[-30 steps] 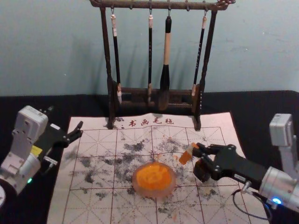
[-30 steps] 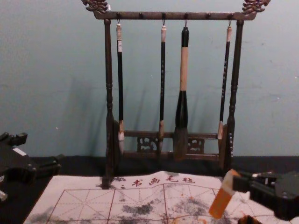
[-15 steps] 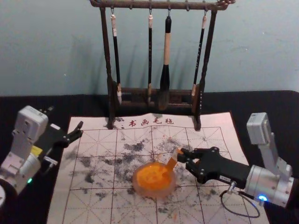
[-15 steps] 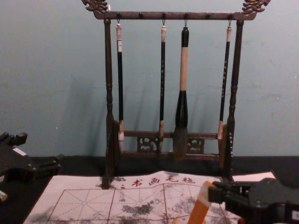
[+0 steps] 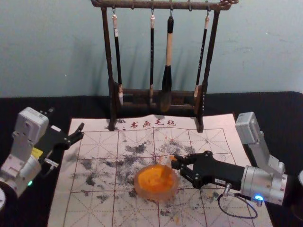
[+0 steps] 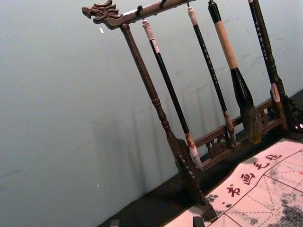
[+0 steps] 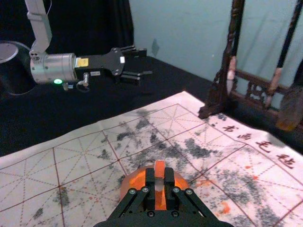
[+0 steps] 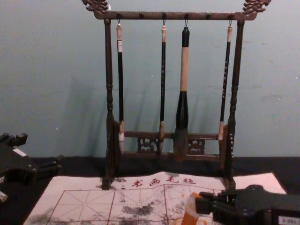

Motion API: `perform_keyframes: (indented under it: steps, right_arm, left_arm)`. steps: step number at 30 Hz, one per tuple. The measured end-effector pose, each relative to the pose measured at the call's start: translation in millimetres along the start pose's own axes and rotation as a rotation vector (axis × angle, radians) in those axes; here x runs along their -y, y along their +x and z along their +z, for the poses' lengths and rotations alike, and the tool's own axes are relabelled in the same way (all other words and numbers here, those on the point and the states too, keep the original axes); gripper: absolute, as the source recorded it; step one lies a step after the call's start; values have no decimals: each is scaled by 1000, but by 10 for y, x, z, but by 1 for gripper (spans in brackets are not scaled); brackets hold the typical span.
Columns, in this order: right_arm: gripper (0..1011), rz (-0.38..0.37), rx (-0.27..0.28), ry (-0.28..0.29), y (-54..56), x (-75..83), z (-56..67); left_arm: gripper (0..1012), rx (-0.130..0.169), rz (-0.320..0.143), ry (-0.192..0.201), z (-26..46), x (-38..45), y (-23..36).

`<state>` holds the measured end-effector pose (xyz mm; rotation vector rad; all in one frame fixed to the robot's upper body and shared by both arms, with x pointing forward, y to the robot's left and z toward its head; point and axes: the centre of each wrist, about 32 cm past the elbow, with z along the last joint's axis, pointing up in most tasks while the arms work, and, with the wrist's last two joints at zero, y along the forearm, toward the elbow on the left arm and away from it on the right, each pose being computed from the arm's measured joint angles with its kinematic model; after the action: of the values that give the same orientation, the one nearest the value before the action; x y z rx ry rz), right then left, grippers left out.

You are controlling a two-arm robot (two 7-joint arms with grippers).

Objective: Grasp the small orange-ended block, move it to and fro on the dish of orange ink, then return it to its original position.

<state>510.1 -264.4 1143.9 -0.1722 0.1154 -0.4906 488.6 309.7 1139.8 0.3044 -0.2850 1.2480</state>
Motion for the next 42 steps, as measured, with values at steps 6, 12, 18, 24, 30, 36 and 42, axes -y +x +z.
perform_keyframes:
  steps: [6, 12, 18, 24, 30, 36, 42]
  right_arm:
    - [83, 26, -4, -15, 18, -54, 1]
    - [83, 44, -3, -28, 32, -120, 0]
    - [83, 50, -1, -40, 41, -152, 3]
    - [83, 51, -5, -46, 47, -164, -7]
    - [83, 51, -7, -45, 49, -161, -9]
    - [83, 51, -6, -44, 49, -160, -7]
    - [83, 51, -6, -44, 48, -161, -7]
  left_arm:
    - [1001, 0, 0, 0, 0, 0, 0]
    - [1001, 0, 0, 0, 0, 0, 0]
    - [1001, 0, 0, 0, 0, 0, 0]
    - [1002, 0, 0, 0, 0, 0, 0]
    - [1001, 0, 0, 0, 0, 0, 0]
    - [1001, 0, 0, 0, 0, 0, 0]
    - [1001, 0, 0, 0, 0, 0, 0]
